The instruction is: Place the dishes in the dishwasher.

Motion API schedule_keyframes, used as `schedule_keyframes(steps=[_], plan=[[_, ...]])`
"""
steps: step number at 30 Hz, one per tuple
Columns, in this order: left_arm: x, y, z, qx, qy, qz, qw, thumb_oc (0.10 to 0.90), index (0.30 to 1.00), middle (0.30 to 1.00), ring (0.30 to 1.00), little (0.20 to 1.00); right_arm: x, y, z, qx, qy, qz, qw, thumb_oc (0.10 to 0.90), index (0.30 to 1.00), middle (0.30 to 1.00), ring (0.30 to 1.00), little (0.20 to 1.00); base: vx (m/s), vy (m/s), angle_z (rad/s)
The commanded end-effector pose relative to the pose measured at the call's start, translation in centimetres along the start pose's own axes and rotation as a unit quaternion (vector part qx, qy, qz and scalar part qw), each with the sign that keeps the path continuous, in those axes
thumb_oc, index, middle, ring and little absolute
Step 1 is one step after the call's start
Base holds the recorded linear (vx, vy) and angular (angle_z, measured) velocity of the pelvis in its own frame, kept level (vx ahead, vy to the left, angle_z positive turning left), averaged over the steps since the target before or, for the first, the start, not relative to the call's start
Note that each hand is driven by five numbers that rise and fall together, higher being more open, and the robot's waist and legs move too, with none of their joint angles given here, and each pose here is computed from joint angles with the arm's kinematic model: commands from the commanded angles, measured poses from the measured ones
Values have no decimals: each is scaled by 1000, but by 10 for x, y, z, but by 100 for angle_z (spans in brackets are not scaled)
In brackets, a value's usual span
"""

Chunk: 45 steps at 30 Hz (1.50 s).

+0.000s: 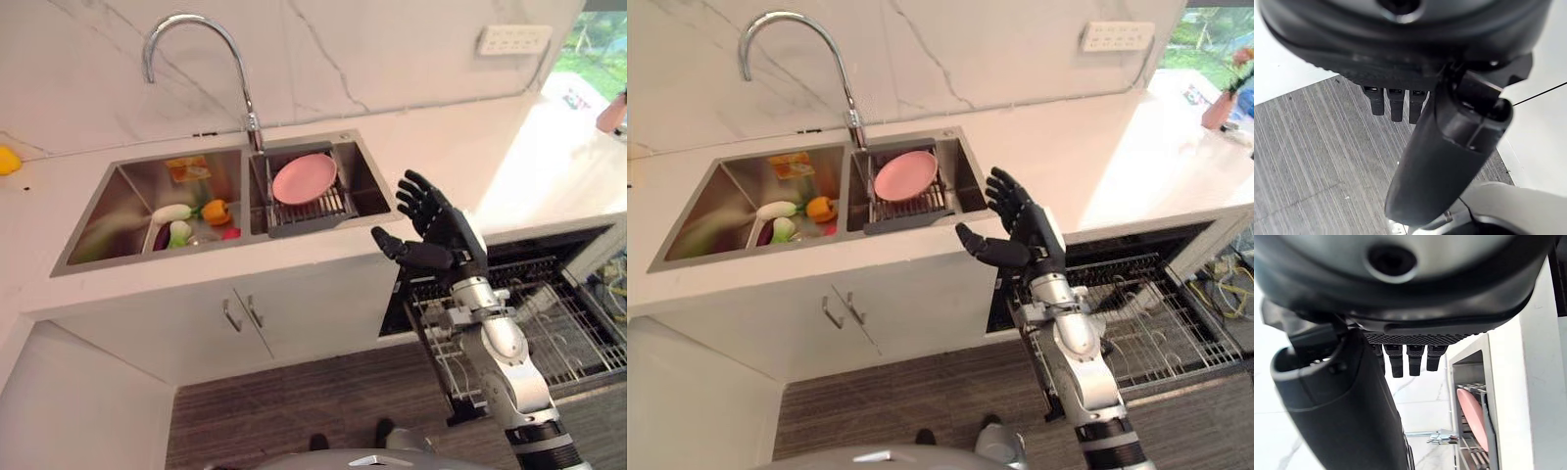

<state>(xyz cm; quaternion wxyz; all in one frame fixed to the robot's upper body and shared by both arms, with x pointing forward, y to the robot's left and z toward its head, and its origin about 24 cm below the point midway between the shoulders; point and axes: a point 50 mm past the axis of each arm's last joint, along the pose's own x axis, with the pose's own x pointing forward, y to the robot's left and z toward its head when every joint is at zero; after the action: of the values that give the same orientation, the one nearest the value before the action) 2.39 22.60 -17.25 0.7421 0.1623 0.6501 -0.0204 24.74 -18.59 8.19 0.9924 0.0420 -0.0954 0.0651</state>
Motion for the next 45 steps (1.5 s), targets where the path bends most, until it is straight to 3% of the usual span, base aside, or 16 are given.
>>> schedule_keyframes(steps=[1,2,6,15,18,21,31,33,40,45], plan=[[2,7,22,-51,-22,18,998,800,900,900,900,900,17,-1,51,-24,-127,19,991,800,900,900,900,900,104,-131,43],[2,6,21,-73,-17,26,997,800,900,900,900,900,16,-9,53,-61,-121,9,991,800,900,900,900,900,59,-83,43],[2,7,19,-86,-15,39,995,800,900,900,900,900,18,-15,49,-84,-108,-2,991,800,900,900,900,900,84,9,23],[2,12,24,-53,-30,61,996,800,900,900,900,900,22,-27,42,-213,-88,-21,973,800,900,900,900,900,128,191,-4],[1,16,39,32,-69,53,996,800,900,900,900,900,34,-32,51,-292,-100,-30,951,800,900,900,900,900,65,236,16],[0,23,40,53,-75,61,994,800,900,900,900,900,45,-34,56,-335,-110,-36,935,800,900,900,900,900,6,154,-7],[0,35,24,40,-36,79,995,800,900,900,900,900,68,-45,66,-511,-99,-24,853,800,900,900,900,900,6,29,3],[0,35,22,41,-36,79,995,800,900,900,900,900,76,-46,69,-565,-92,-5,820,800,900,900,900,900,12,-38,3],[0,33,15,26,-27,74,997,800,900,900,900,900,85,-46,65,-628,-68,49,774,800,900,900,900,900,21,-38,-1],[0,32,15,34,-27,72,996,800,900,900,900,900,90,-42,60,-634,-60,60,768,800,900,900,900,900,7,-4,0]])
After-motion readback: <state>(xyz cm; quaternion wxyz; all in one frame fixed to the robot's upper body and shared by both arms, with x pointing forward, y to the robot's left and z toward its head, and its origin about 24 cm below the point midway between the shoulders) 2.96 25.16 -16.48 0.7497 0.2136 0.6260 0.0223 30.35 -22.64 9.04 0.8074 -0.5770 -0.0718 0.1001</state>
